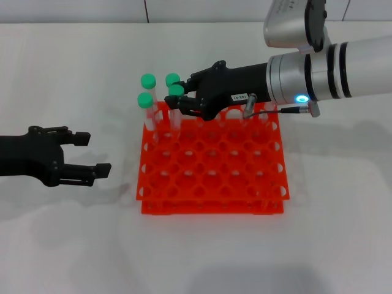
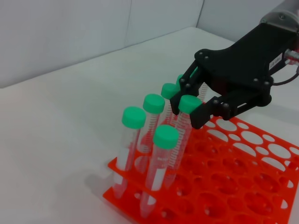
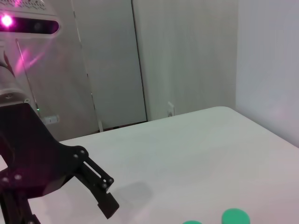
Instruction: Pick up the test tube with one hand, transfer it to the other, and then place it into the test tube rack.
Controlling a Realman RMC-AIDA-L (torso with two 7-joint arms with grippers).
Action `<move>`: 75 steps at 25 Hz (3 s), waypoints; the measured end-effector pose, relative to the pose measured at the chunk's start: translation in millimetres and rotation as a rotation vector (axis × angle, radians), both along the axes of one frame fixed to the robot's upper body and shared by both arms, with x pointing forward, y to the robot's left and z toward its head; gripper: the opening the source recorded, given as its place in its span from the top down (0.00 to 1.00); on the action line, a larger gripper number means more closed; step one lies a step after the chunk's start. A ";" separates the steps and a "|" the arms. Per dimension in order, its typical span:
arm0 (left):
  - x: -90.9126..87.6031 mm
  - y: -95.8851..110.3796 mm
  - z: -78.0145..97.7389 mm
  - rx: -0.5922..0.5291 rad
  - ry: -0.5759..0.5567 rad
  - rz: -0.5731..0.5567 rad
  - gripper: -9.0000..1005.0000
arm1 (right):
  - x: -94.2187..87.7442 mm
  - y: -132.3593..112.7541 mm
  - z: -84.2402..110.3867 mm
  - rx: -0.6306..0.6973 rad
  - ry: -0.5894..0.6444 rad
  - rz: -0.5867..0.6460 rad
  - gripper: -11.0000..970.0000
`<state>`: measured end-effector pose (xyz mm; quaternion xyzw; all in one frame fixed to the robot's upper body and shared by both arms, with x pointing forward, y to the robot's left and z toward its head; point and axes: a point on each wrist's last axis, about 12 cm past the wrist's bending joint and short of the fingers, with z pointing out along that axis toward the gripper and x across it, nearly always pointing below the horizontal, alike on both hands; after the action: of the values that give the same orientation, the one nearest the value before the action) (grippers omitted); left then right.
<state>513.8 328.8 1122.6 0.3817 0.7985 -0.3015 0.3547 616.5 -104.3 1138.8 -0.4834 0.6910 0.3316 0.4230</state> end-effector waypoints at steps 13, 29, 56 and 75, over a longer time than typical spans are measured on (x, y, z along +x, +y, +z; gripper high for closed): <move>-0.4 2.4 -0.1 0.004 0.001 0.006 0.11 | -3.4 0.9 7.5 0.015 -0.024 0.024 0.48; 0.0 1.0 1.5 -0.006 -0.017 -0.006 0.11 | -15.1 -75.0 25.5 0.129 -0.023 -0.088 0.19; 3.8 -6.7 9.1 -0.072 -0.069 -0.019 0.11 | -27.7 -129.8 20.4 -0.024 0.065 -0.065 0.20; 3.5 -7.7 8.6 -0.076 -0.068 -0.019 0.11 | -30.2 -130.8 15.2 -0.067 0.072 -0.051 0.20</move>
<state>517.4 321.2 1131.1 0.3856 0.7704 -0.3215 0.3930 586.3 -235.1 1154.1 -0.4670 0.7286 0.3147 0.3898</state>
